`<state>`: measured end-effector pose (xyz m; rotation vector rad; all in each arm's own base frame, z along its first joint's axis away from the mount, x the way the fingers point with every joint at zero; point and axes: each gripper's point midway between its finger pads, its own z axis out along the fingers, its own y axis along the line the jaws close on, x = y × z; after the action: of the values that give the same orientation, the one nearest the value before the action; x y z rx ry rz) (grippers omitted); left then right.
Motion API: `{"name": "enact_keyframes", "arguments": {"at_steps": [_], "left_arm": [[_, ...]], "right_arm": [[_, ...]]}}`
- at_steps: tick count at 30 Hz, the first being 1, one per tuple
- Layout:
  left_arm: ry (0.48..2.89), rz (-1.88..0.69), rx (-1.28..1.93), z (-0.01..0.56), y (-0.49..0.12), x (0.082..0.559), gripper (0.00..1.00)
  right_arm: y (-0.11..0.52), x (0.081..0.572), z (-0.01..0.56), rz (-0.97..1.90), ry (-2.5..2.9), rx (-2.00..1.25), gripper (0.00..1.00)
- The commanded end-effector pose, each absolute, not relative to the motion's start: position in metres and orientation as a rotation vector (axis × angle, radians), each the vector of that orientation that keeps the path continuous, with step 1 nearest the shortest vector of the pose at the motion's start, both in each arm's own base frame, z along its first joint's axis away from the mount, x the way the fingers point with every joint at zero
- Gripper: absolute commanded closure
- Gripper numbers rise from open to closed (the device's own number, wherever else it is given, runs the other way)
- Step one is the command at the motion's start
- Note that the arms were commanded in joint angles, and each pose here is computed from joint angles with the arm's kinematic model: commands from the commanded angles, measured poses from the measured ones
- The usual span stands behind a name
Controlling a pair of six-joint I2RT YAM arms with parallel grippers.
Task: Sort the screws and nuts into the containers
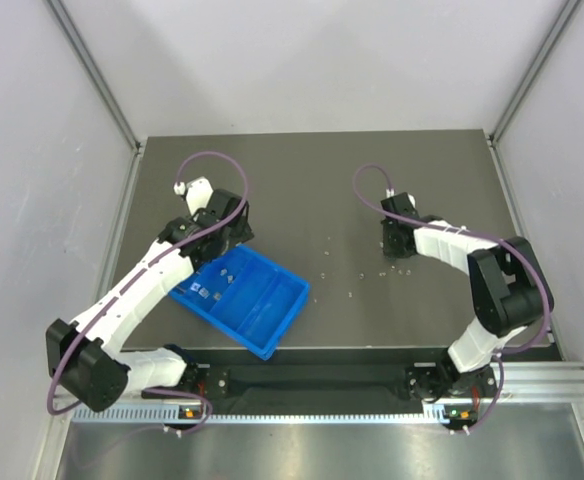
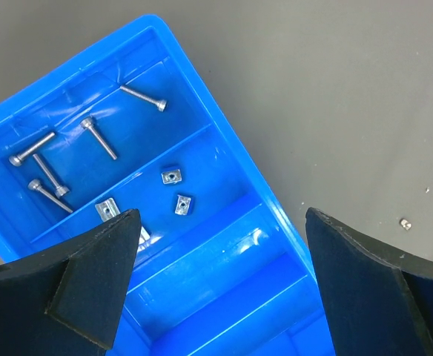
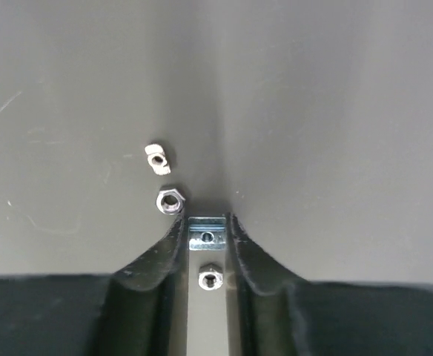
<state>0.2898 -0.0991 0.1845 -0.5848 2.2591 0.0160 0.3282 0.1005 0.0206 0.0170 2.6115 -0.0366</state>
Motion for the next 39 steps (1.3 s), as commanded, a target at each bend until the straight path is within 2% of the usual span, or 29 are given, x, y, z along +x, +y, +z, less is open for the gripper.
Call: {"name": "enact_keyframes", "arguments": {"at_steps": [1, 2, 3, 6, 10, 11, 16, 19, 20, 22, 23, 24, 26, 27, 32, 39], "left_arm": [[2.233, 0.010, -0.591, 0.189, -0.098, 0.295, 0.03], [2.232, 0.013, -0.592, 0.189, -0.098, 0.295, 0.03], [2.225, 0.009, -0.594, 0.192, -0.097, 0.294, 0.03], [2.203, -0.004, -0.603, 0.197, -0.096, 0.295, 0.03], [2.197, -0.038, -0.682, 0.200, -0.078, 0.304, 0.01], [2.190, -0.034, -0.767, 0.198, -0.056, 0.310, 0.01], [2.140, -0.086, -0.889, 0.213, -0.015, 0.310, 0.01], [2.046, -0.081, -1.035, 0.225, 0.019, 0.300, 0.01], [2.019, -0.090, -1.077, 0.228, 0.026, 0.297, 0.01], [1.957, -0.115, -1.110, 0.243, 0.037, 0.291, 0.01], [1.947, -0.114, -1.118, 0.247, 0.039, 0.288, 0.01], [1.931, -0.118, -1.103, 0.255, 0.040, 0.286, 0.01], [1.955, -0.141, -1.033, 0.265, 0.035, 0.284, 0.01], [1.968, -0.135, -1.028, 0.267, 0.034, 0.281, 0.01], [1.950, -0.061, -0.980, 0.280, 0.043, 0.267, 0.01], [1.962, -0.023, -0.893, 0.294, 0.046, 0.262, 0.01]], "right_arm": [[0.103, 0.329, 0.017, -0.074, 2.634, 0.024, 0.87], [0.101, 0.325, 0.019, -0.087, 2.641, 0.033, 0.96], [0.102, 0.323, 0.022, -0.098, 2.639, 0.038, 0.99], [0.105, 0.318, 0.038, -0.099, 2.622, 0.049, 1.00], [0.139, 0.328, 0.101, -0.032, 2.514, -0.033, 1.00], [0.150, 0.329, 0.116, -0.006, 2.483, -0.062, 1.00], [0.248, 0.335, 0.216, 0.194, 2.262, -0.303, 1.00], [0.321, 0.331, 0.248, 0.315, 2.153, -0.479, 1.00], [0.342, 0.332, 0.234, 0.313, 2.166, -0.540, 1.00], [0.389, 0.324, 0.251, 0.391, 2.102, -0.634, 1.00], [0.408, 0.325, 0.228, 0.381, 2.130, -0.683, 1.00], [0.432, 0.319, 0.241, 0.433, 2.093, -0.710, 1.00], [0.464, 0.307, 0.217, 0.462, 2.102, -0.810, 0.96], [0.476, 0.304, 0.223, 0.485, 2.075, -0.818, 0.96], [0.520, 0.283, 0.194, 0.569, 2.056, -0.902, 0.94], [0.538, 0.279, 0.154, 0.586, 2.093, -0.935, 0.94]]}}
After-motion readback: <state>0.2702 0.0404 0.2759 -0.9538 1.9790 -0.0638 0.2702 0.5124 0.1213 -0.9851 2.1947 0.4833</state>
